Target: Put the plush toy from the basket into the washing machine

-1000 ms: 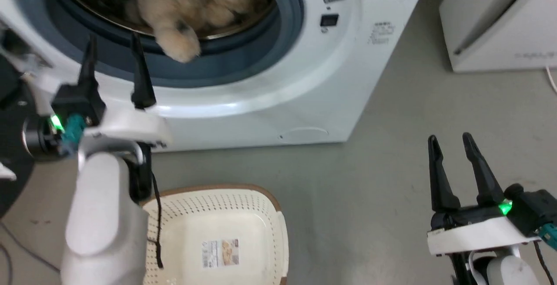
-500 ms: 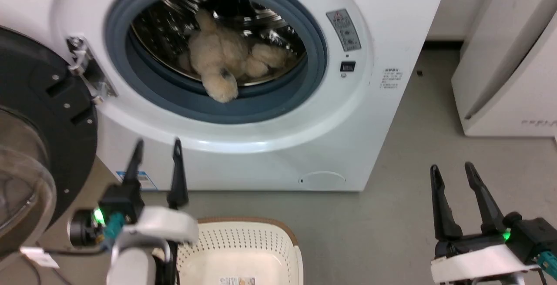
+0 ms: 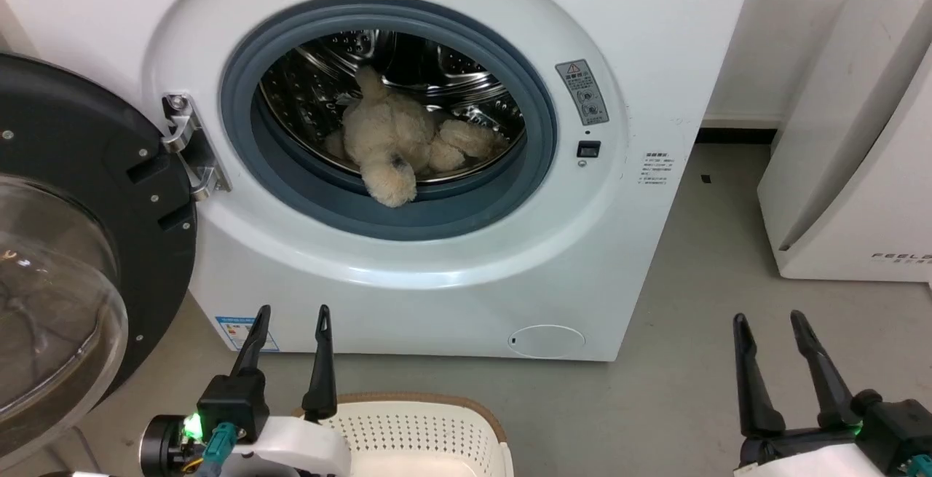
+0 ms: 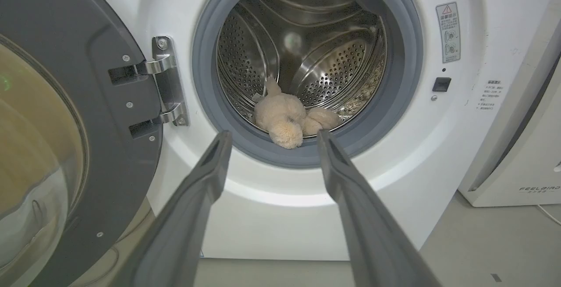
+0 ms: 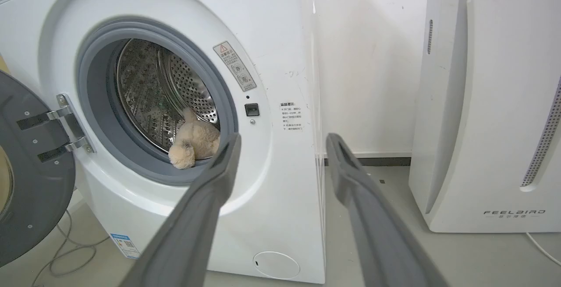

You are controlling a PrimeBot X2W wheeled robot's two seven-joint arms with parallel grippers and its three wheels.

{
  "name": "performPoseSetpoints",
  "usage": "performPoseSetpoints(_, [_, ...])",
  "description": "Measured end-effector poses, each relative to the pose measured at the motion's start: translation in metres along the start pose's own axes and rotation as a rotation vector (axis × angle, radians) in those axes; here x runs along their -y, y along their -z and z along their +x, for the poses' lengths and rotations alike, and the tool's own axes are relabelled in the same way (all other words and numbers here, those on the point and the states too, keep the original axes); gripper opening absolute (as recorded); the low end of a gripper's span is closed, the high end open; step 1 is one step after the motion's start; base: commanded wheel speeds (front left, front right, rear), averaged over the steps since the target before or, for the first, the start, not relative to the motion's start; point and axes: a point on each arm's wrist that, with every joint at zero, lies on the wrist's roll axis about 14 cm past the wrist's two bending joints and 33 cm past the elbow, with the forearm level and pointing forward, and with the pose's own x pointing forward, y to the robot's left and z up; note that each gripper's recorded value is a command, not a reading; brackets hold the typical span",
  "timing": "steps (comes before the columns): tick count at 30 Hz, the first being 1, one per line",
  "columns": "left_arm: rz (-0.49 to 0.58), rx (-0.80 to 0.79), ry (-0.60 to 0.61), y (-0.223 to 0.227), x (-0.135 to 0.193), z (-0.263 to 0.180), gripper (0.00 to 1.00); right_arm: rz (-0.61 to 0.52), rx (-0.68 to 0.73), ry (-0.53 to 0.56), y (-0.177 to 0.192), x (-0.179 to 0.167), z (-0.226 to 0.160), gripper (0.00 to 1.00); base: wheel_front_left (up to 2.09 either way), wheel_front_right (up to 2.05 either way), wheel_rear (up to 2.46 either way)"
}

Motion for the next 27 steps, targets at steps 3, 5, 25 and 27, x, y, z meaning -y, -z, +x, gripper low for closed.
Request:
performPoseSetpoints(3, [0.000,-0.003,-0.001,0.0009,0.0000,-0.0022,1.00,-0.001,-0.004,0.009,0.0007,0.0025,-0.0039,1.00,0.00,0.00,0.00])
performPoseSetpoints(5, [-0.006,-0.010,0.000,0.0030,0.0005,-0.0035,0.00,0.000,-0.005,0.011,0.0007,0.0032,-0.0051,0.00,0.00,0.00,0.00])
performPoseSetpoints(25, [-0.005,-0.027,0.007,0.0026,0.0025,-0.0016,0.00,-0.017,-0.038,0.010,0.0047,0.0035,-0.0055,0.00,0.00,0.00,0.00])
performPoseSetpoints(27, [-0.001,-0.027,0.009,0.0022,0.0029,-0.0013,0.00,-0.025,-0.041,0.008,0.0053,0.0033,-0.0056,0.00,0.00,0.00,0.00])
